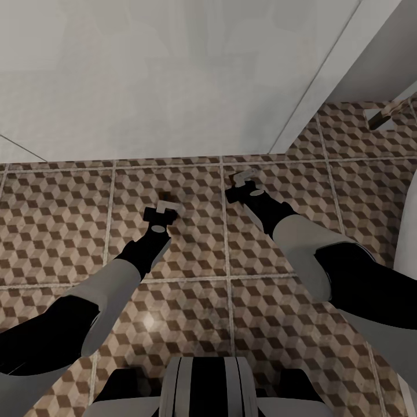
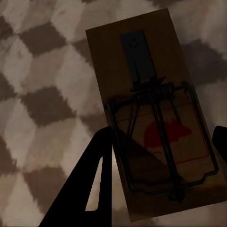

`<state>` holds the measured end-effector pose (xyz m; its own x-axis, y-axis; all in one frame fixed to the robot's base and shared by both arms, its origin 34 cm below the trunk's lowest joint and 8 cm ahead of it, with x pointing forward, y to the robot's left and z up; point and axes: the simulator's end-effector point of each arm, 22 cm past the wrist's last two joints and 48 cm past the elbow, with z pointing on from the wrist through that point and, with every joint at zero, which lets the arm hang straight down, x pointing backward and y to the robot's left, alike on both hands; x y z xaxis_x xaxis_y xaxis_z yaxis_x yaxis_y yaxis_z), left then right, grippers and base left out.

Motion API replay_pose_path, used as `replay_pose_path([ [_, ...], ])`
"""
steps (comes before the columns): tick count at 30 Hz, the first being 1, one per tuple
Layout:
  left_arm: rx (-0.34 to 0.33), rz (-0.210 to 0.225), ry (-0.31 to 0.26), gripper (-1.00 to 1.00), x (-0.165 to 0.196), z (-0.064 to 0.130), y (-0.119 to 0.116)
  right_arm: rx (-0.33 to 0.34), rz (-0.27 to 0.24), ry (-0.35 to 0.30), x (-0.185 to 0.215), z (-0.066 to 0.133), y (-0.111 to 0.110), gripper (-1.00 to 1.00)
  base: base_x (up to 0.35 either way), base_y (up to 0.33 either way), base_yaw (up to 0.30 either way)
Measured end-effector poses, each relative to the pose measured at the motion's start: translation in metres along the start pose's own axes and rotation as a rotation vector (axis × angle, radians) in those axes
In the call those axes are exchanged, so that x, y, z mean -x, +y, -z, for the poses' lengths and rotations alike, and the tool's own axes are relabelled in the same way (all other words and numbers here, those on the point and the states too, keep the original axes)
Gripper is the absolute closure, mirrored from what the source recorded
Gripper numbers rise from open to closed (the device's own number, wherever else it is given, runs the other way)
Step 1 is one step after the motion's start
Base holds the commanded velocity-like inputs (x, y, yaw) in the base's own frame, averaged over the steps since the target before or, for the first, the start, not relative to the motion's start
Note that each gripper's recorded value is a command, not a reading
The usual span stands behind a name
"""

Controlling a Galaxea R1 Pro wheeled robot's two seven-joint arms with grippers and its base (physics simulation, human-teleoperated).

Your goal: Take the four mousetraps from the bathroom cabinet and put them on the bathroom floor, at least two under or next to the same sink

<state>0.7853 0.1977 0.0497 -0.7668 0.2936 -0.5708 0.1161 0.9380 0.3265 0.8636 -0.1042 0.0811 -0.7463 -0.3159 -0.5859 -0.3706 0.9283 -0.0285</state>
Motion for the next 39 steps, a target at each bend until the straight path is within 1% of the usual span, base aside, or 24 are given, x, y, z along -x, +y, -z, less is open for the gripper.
replay_pose_path([
  [11, -0.003, -0.016, 0.035, 1.00, -0.019, 0.000, -0.001, 0.000, 0.000, 0.001, -0.001, 0.000, 0.000, 1.00, 0.000, 0.000, 0.000],
  [21, 0.001, -0.019, 0.035, 1.00, -0.024, -0.001, 0.002, 0.000, 0.000, 0.001, -0.001, 0.000, 0.000, 1.00, 0.000, 0.000, 0.000],
  [29, 0.004, -0.014, 0.019, 1.00, -0.022, -0.002, 0.004, 0.000, 0.000, 0.001, -0.001, 0.000, 0.000, 1.00, 0.000, 0.000, 0.000],
  [39, 0.005, -0.011, 0.014, 1.00, -0.020, -0.002, 0.005, 0.000, 0.000, 0.003, -0.001, 0.000, 0.000, 1.00, 0.000, 0.000, 0.000],
])
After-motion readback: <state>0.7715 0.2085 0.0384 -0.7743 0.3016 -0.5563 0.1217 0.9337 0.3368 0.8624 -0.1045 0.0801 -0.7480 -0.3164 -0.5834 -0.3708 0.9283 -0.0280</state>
